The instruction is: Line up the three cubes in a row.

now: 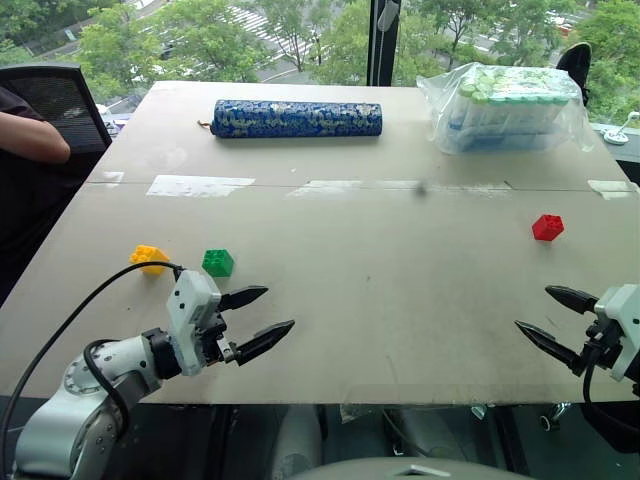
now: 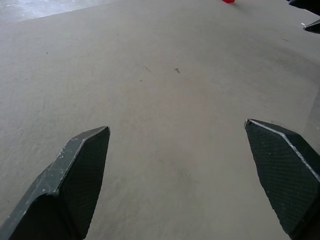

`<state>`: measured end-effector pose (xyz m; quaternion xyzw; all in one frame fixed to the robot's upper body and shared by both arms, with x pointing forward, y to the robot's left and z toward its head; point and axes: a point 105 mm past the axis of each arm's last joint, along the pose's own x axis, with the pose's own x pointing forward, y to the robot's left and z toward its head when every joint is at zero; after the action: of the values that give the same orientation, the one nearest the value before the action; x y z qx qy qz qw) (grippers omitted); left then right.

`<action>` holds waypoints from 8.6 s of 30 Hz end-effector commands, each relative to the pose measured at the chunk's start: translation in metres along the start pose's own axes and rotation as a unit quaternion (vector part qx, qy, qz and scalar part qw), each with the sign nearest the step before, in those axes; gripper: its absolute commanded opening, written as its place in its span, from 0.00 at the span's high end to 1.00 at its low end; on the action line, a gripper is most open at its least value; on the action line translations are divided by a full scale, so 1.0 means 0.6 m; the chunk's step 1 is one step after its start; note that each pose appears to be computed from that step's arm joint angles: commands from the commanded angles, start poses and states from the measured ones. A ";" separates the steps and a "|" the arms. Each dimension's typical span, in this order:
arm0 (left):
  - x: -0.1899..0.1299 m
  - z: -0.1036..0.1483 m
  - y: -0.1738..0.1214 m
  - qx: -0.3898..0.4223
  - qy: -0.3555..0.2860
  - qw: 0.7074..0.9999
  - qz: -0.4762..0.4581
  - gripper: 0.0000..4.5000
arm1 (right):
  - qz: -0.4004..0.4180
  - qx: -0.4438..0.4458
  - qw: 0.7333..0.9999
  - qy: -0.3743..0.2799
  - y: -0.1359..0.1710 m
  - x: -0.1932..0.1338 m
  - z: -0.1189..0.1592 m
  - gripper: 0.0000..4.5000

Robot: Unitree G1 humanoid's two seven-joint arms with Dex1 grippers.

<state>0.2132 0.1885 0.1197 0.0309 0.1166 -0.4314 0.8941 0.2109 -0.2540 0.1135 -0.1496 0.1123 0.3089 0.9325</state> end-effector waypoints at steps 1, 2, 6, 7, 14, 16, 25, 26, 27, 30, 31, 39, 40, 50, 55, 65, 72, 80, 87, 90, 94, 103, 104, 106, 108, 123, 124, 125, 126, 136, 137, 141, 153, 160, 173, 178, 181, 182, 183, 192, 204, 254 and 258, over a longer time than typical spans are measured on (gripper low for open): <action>0.008 0.030 0.000 0.022 -0.025 0.999 -0.009 0.02 | -0.076 0.004 0.997 -0.025 -0.026 0.009 0.012 0.08; 0.019 0.044 -0.006 0.025 -0.037 0.999 -0.022 0.02 | -0.139 0.019 0.990 -0.032 -0.049 0.018 0.016 0.08; 0.043 0.075 -0.031 0.042 -0.051 0.995 -0.078 0.02 | -0.268 0.066 0.961 0.013 -0.105 0.031 0.020 0.08; 0.048 0.082 -0.038 0.046 -0.053 0.993 -0.093 0.02 | -0.280 0.082 0.956 0.018 -0.116 0.035 0.024 0.08; 0.084 0.119 -0.068 0.074 -0.056 0.982 -0.166 0.02 | -0.339 0.155 0.925 0.079 -0.188 0.072 0.036 0.08; 0.089 0.123 -0.072 0.080 -0.052 0.980 -0.175 0.02 | -0.341 0.170 0.921 0.085 -0.202 0.082 0.040 0.08; 0.095 0.132 -0.081 0.081 -0.062 0.978 -0.182 0.02 | -0.361 0.190 0.908 0.098 -0.260 0.125 0.044 0.08; 0.094 0.131 -0.081 0.080 -0.062 0.978 -0.181 0.00 | -0.357 0.191 0.909 0.102 -0.261 0.129 0.042 0.13; 0.094 0.130 -0.081 0.079 -0.062 0.978 -0.181 0.00 | -0.354 0.192 0.909 0.104 -0.263 0.132 0.040 0.19; 0.090 0.129 -0.079 0.075 -0.064 0.980 -0.172 0.00 | -0.348 0.180 0.913 0.114 -0.270 0.139 0.037 0.41; 0.089 0.127 -0.078 0.072 -0.064 0.981 -0.168 0.00 | -0.344 0.181 0.914 0.112 -0.272 0.141 0.038 0.53; 0.070 0.107 -0.072 0.074 -0.052 0.985 -0.149 0.00 | -0.047 0.050 0.998 -0.018 -0.158 0.189 0.136 0.70; 0.067 0.105 -0.071 0.074 -0.049 0.985 -0.147 0.00 | 0.019 0.016 0.999 -0.029 -0.124 0.191 0.148 0.70; 0.046 0.092 -0.065 0.085 -0.026 0.987 -0.136 0.00 | 0.282 -0.173 0.943 0.033 -0.010 0.271 0.145 0.70; 0.035 0.088 -0.074 0.083 -0.023 0.989 -0.124 0.00 | 0.303 -0.185 0.934 0.045 0.002 0.287 0.139 0.70; 0.032 0.085 -0.081 0.078 -0.024 0.991 -0.111 0.00 | 0.325 -0.193 0.924 0.050 0.018 0.295 0.136 0.70; 0.031 0.084 -0.081 0.077 -0.022 0.991 -0.111 0.00 | 0.330 -0.196 0.922 0.056 0.022 0.298 0.132 0.70; 0.030 0.085 -0.081 0.079 -0.022 0.991 -0.110 0.00 | 0.336 -0.197 0.919 0.061 0.025 0.301 0.128 0.31; 0.027 0.079 -0.073 0.069 -0.022 0.993 -0.095 0.00 | 0.335 -0.200 0.920 0.034 0.025 0.285 0.147 0.02; 0.025 0.072 -0.061 0.050 -0.029 0.996 -0.067 0.00 | 0.325 -0.190 0.926 0.007 0.025 0.268 0.165 0.02; 0.024 0.058 -0.048 0.030 -0.033 0.998 -0.036 0.00 | 0.318 -0.175 0.932 -0.007 0.032 0.245 0.166 0.02; -0.006 0.029 0.095 -0.038 -0.056 0.943 0.327 0.00 | 0.338 -0.067 0.916 -0.206 0.120 0.153 0.242 0.02; -0.009 0.027 0.102 -0.045 -0.056 0.933 0.353 0.00 | 0.338 -0.071 0.914 -0.214 0.131 0.146 0.243 0.02; -0.012 0.019 0.111 -0.061 -0.052 0.920 0.384 0.00 | 0.329 -0.094 0.909 -0.238 0.144 0.135 0.248 0.02; -0.008 0.015 0.115 -0.055 -0.037 0.918 0.391 0.00 | 0.325 -0.091 0.910 -0.240 0.150 0.132 0.246 0.02; -0.014 0.019 0.176 -0.033 0.000 0.910 0.413 0.00 | 0.298 -0.098 0.924 -0.219 0.144 0.126 0.232 0.02; -0.018 0.017 0.180 -0.029 0.006 0.908 0.418 0.00 | 0.297 -0.098 0.924 -0.219 0.144 0.126 0.231 0.02; -0.020 0.016 0.183 -0.024 0.011 0.907 0.421 0.00 | 0.297 -0.097 0.924 -0.219 0.144 0.126 0.231 0.02; -0.021 0.016 0.186 -0.022 0.011 0.906 0.422 0.00 | 0.296 -0.097 0.925 -0.218 0.144 0.127 0.231 0.02; -0.024 0.018 0.197 0.011 0.046 0.931 0.362 0.00 | 0.296 -0.094 0.926 -0.216 0.141 0.132 0.233 0.02; -0.026 0.018 0.201 0.018 0.053 0.932 0.357 0.00 | 0.297 -0.094 0.926 -0.216 0.141 0.133 0.234 0.02; -0.033 0.015 0.214 0.033 0.074 0.936 0.343 0.05 | 0.297 -0.094 0.926 -0.214 0.140 0.133 0.234 0.01; -0.005 0.024 0.195 0.072 0.069 0.967 0.234 0.71 | 0.291 -0.095 0.930 -0.204 0.136 0.127 0.231 0.01; 0.062 0.074 0.148 0.125 0.015 0.988 0.094 0.71 | 0.255 -0.102 0.938 -0.211 0.129 0.119 0.228 0.01; 0.197 0.096 0.077 0.182 0.055 0.956 -0.225 0.71 | 0.196 -0.084 0.968 -0.131 0.103 0.096 0.169 0.01; 0.230 0.096 0.077 0.211 0.067 0.939 -0.263 0.71 | 0.175 -0.072 0.976 -0.104 0.093 0.090 0.147 0.01; 0.245 0.090 0.077 0.228 0.078 0.930 -0.278 0.71 | 0.158 -0.065 0.981 -0.089 0.083 0.086 0.132 0.01; 0.250 0.087 0.077 0.233 0.080 0.928 -0.281 0.71 | 0.158 -0.064 0.981 -0.089 0.083 0.085 0.132 0.01; 0.255 0.083 0.077 0.235 0.084 0.927 -0.281 0.71 | 0.154 -0.062 0.982 -0.090 0.081 0.084 0.132 0.01; 0.288 0.081 0.089 0.250 0.096 0.926 -0.267 0.71 | 0.149 -0.057 0.983 -0.095 0.085 0.081 0.134 0.01; 0.299 0.083 0.091 0.267 0.100 0.918 -0.277 0.71 | 0.143 -0.053 0.983 -0.099 0.089 0.079 0.136 0.01; -0.141 0.026 0.319 -0.014 0.153 0.931 0.331 0.13 | 0.296 -0.048 0.934 -0.193 0.162 0.133 0.212 0.01; -0.139 0.021 0.320 -0.014 0.159 0.934 0.321 0.50 | 0.304 -0.058 0.930 -0.196 0.164 0.125 0.215 0.01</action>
<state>0.3132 0.3659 0.1258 0.1012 0.2665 -0.1111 0.9521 0.2311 -0.0933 0.1762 -0.0845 -0.0212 0.6015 0.7941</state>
